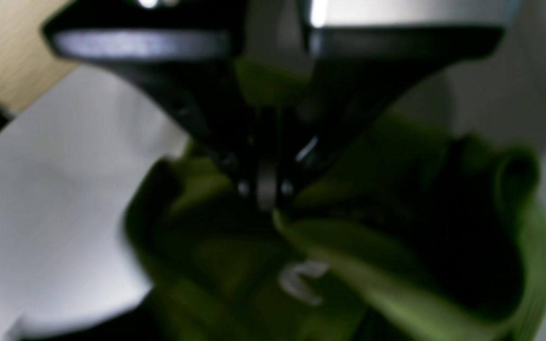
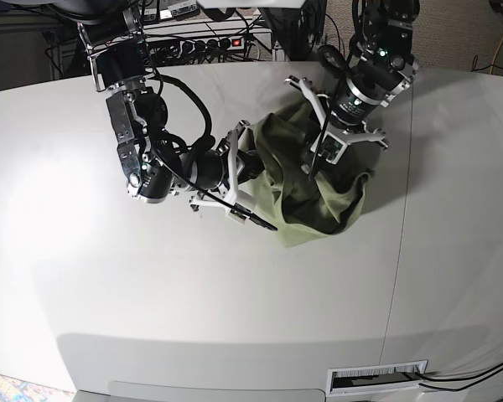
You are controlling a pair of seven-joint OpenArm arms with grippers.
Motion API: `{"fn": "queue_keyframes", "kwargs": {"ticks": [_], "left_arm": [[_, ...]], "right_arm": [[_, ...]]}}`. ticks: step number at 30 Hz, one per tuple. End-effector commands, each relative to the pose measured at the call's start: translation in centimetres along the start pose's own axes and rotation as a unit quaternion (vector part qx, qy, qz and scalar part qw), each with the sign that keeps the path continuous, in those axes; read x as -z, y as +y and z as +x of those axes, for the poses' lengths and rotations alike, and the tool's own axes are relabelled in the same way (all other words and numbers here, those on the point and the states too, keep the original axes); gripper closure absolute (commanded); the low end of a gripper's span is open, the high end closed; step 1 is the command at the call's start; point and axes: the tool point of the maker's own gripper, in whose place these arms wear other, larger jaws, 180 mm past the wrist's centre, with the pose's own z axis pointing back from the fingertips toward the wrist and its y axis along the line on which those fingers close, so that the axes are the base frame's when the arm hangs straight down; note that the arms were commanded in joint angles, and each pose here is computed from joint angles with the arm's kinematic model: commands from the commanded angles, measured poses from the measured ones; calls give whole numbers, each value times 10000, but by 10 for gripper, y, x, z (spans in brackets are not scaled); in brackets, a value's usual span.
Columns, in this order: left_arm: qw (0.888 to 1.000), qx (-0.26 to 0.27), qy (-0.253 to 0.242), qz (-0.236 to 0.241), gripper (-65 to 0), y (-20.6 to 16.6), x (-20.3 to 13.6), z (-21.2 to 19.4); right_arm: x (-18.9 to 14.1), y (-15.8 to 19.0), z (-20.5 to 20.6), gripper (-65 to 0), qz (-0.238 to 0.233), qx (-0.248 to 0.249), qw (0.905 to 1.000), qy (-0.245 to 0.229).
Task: Fold the T-shirt properly
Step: 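Open the left gripper and raise it off the shirt bundle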
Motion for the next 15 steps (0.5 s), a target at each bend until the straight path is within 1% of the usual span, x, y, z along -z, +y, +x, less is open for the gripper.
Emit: {"fn": "queue_keyframes", "kwargs": {"ticks": [1, 4, 7, 10, 15], "left_arm": [[9998, 104, -133, 107, 0, 4, -3, 7], [9984, 406, 139, 373, 0, 12, -5, -5], [9967, 529, 240, 569, 0, 24, -9, -10], [9933, 789, 375, 750, 0, 36, -16, -12], [9901, 944, 304, 997, 0, 47, -34, -1]], "right_arm": [[-7, -3, 18, -2, -24, -96, 9995, -285], [-7, -3, 18, -2, -24, -97, 9995, -289], [-7, -3, 18, -2, -25, -98, 9995, -296], [-7, -3, 18, -2, -24, -96, 9995, -298], [-7, -3, 19, -2, -25, -98, 9995, -305]]}}
